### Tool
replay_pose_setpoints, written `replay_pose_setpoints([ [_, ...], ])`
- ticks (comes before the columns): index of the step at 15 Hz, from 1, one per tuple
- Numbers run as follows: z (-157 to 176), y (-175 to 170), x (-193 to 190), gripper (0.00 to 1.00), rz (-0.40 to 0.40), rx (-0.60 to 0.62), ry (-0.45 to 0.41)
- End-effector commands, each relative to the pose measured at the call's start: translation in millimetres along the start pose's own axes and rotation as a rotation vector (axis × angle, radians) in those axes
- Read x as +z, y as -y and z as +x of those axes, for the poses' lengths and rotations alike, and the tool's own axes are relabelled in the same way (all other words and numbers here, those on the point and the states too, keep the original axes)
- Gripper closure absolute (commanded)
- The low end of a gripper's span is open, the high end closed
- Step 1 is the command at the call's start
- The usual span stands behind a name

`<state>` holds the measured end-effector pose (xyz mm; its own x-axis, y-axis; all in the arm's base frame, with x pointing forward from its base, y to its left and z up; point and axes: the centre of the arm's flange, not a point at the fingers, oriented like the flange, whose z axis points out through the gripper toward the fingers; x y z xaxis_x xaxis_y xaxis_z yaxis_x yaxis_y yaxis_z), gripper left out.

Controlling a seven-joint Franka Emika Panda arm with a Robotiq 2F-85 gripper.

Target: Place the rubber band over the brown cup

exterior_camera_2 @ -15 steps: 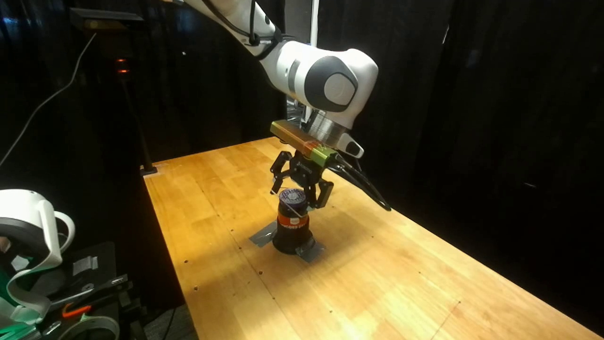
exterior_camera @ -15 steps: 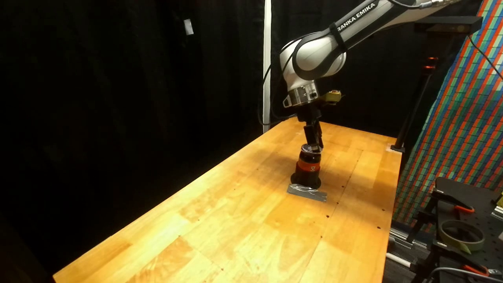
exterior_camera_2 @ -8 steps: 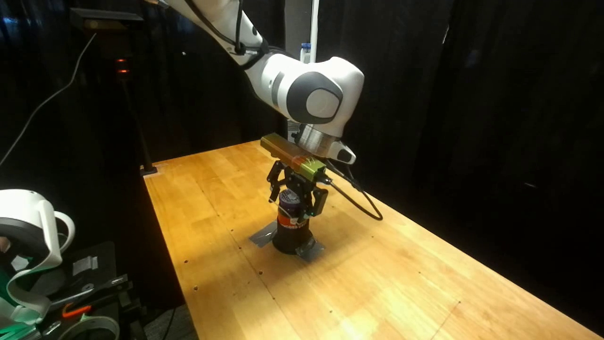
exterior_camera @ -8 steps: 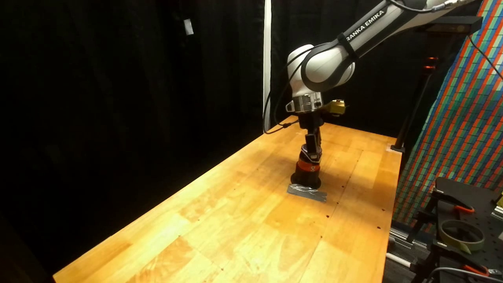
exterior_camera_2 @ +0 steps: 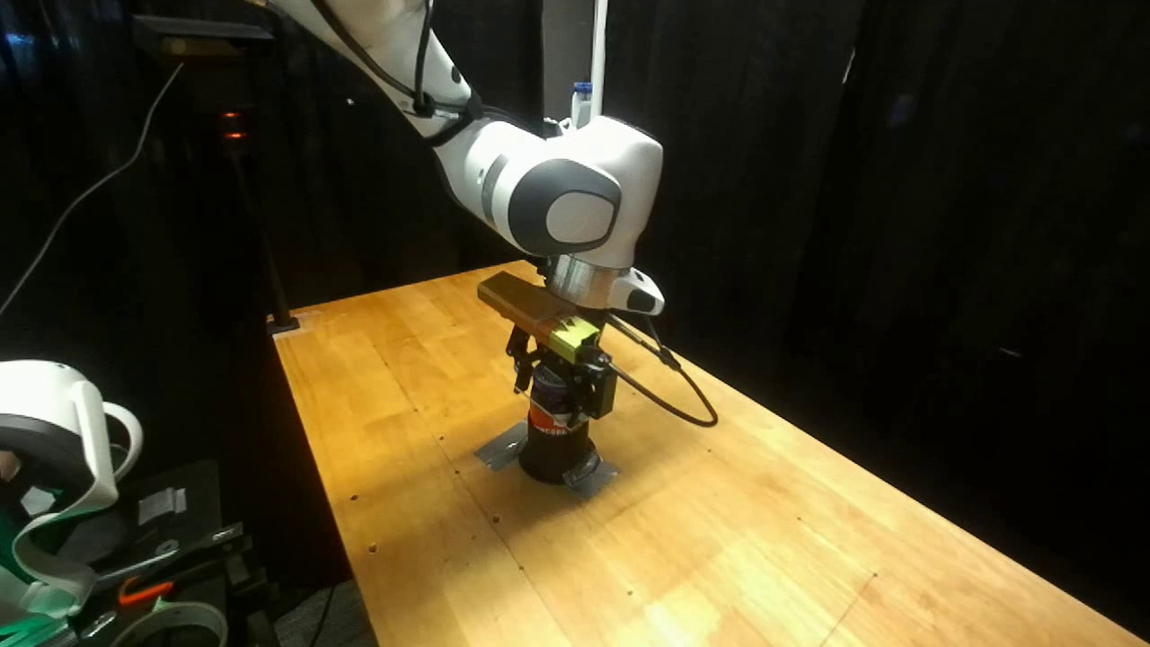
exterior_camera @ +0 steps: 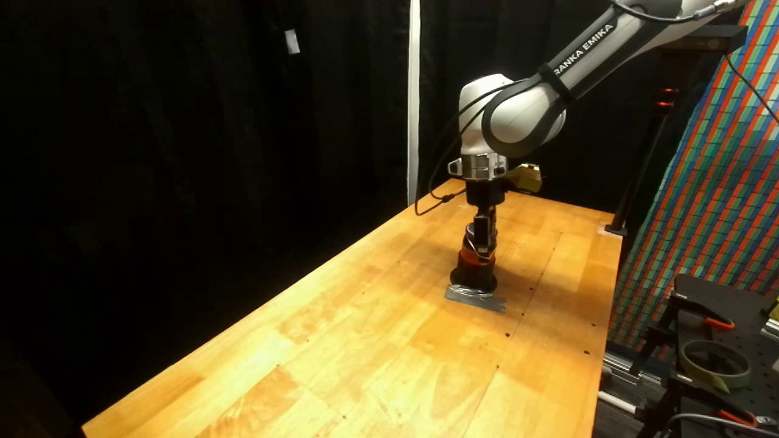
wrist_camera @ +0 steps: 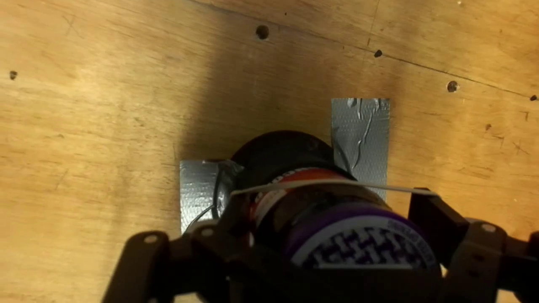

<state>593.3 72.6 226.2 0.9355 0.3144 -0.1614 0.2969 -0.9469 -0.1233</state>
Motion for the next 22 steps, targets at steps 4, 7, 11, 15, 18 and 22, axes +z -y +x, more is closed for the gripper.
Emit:
replay_pose_setpoints([
  [4,-35,13,-14,0.0,-0.045,0.046,-0.073],
  [7,-54,10,-23,0.0,-0.052,0.059,-0.093],
  [11,-75,7,-29,0.42,-0.07,0.059,-0.106],
  [15,-87,4,-22,0.72,-0.044,0.063,-0.208],
  [18,-101,0,-9,0.9,-0.065,0.071,-0.359],
  [22,-131,-6,10,0.92,-0.107,0.066,-0.52],
])
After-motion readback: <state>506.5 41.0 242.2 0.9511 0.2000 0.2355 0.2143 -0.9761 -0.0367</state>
